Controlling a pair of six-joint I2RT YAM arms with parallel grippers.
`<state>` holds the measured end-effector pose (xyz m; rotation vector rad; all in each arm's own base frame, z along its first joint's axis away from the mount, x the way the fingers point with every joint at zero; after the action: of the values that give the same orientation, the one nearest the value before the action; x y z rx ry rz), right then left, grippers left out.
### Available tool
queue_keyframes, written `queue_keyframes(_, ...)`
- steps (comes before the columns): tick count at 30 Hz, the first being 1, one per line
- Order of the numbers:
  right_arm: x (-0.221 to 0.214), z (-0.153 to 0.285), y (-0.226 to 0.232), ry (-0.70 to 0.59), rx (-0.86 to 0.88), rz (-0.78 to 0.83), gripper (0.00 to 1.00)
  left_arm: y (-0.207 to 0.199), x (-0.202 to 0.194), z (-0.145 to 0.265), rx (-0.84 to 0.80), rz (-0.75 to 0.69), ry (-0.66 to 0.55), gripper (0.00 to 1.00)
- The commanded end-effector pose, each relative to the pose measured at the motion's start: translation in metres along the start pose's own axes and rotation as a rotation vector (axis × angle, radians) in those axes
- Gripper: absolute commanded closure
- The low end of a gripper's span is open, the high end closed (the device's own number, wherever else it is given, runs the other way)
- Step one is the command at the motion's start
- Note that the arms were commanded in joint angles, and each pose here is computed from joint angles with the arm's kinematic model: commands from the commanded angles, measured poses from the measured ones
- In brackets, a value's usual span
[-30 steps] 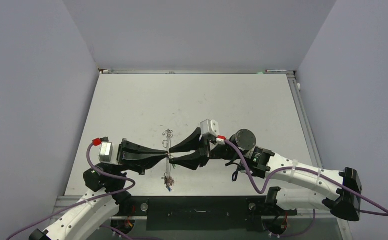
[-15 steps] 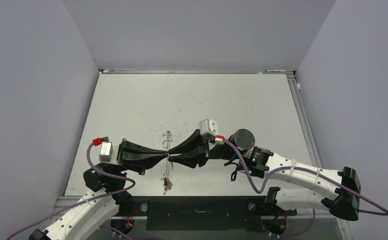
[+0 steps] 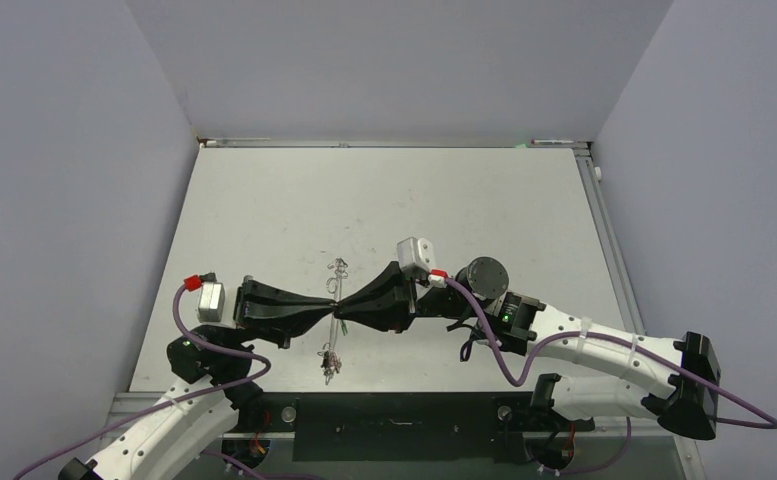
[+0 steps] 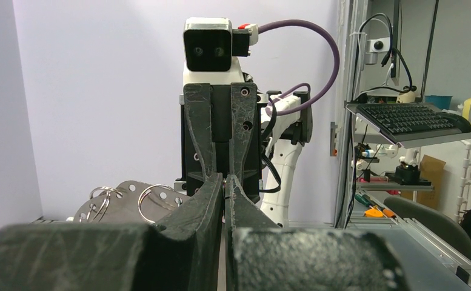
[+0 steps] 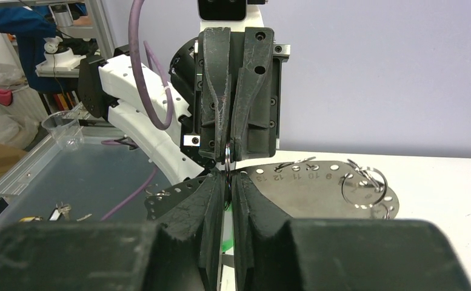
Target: Put the keys on the keyring
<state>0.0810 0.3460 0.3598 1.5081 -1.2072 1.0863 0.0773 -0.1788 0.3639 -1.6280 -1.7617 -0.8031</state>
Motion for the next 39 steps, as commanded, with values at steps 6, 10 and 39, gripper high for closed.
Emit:
queue_keyframes(6,0.030,-0.005,0.004,-0.109,0.011,0.060,0.95,0.001,0.012,-0.003,0.020,-0.041,-0.040,1.00)
queue_keyframes(10,0.030,-0.004,0.003,-0.100,0.004,0.070,0.95,0.004,0.011,-0.002,0.047,-0.045,-0.028,0.95)
queue_keyframes(39,0.005,0.046,-0.005,0.424,-0.079,0.184,0.95,-0.012,-0.012,0.018,-0.019,-0.244,0.457,0.29)
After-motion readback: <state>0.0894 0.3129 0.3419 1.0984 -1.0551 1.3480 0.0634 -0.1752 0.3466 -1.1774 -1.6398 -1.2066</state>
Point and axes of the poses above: each gripper's point midway between its finger pads, its own z axis back along the fingers, its own y axis along the line the jaws close on, x = y × z, the point moved 4 cm from there along z, back along the fingers, and after that the axes turned 6 degrees about -z, right-handed, at the moved point
